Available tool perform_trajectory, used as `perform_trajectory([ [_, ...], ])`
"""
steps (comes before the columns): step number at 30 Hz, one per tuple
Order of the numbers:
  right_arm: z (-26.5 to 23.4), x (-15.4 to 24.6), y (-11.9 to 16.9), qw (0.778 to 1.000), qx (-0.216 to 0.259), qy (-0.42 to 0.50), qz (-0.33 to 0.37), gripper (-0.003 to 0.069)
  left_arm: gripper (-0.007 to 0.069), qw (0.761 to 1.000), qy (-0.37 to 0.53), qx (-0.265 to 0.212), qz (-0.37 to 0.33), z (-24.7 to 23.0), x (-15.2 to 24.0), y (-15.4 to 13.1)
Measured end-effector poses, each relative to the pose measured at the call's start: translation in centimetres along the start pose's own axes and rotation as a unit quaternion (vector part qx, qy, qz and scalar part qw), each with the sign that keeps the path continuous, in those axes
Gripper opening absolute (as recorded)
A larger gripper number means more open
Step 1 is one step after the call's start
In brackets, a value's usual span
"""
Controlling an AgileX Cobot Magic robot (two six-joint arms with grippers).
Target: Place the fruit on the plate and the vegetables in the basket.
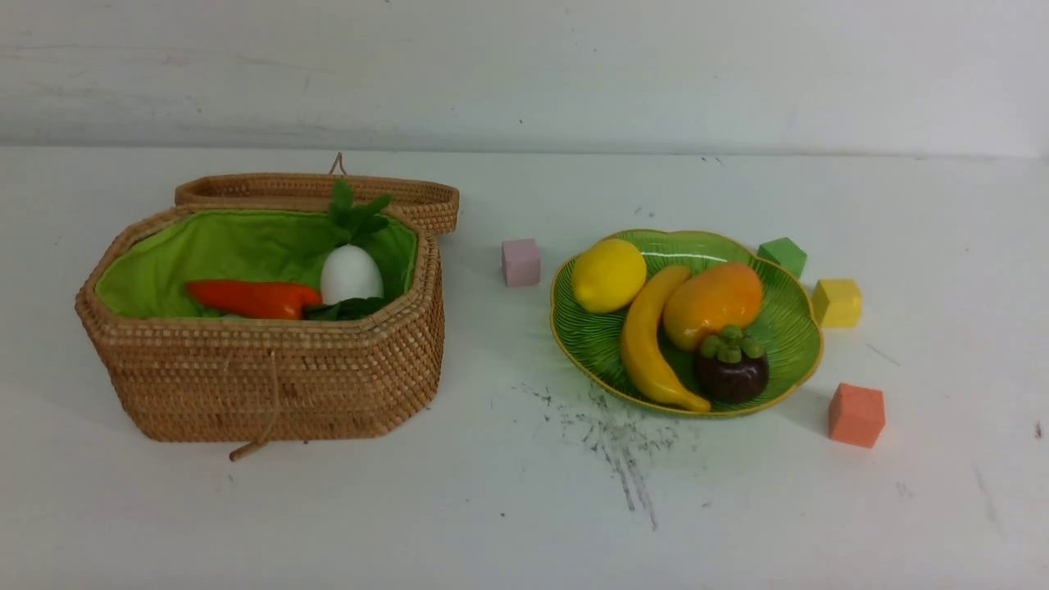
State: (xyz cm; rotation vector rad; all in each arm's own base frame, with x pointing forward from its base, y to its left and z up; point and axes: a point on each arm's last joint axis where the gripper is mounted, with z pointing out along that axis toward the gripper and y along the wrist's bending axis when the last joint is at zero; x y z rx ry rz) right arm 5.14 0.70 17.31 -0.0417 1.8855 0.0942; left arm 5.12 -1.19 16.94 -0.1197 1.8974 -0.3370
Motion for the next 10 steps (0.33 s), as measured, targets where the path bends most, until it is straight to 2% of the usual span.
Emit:
perform_trajectory([
  [10, 0.00, -0.01, 0.00, 1.000, 0.000, -0.001, 0.000, 0.0074, -0.0008, 1.000, 0.000, 0.000, 0.000, 0.00, 0.00, 0.00],
])
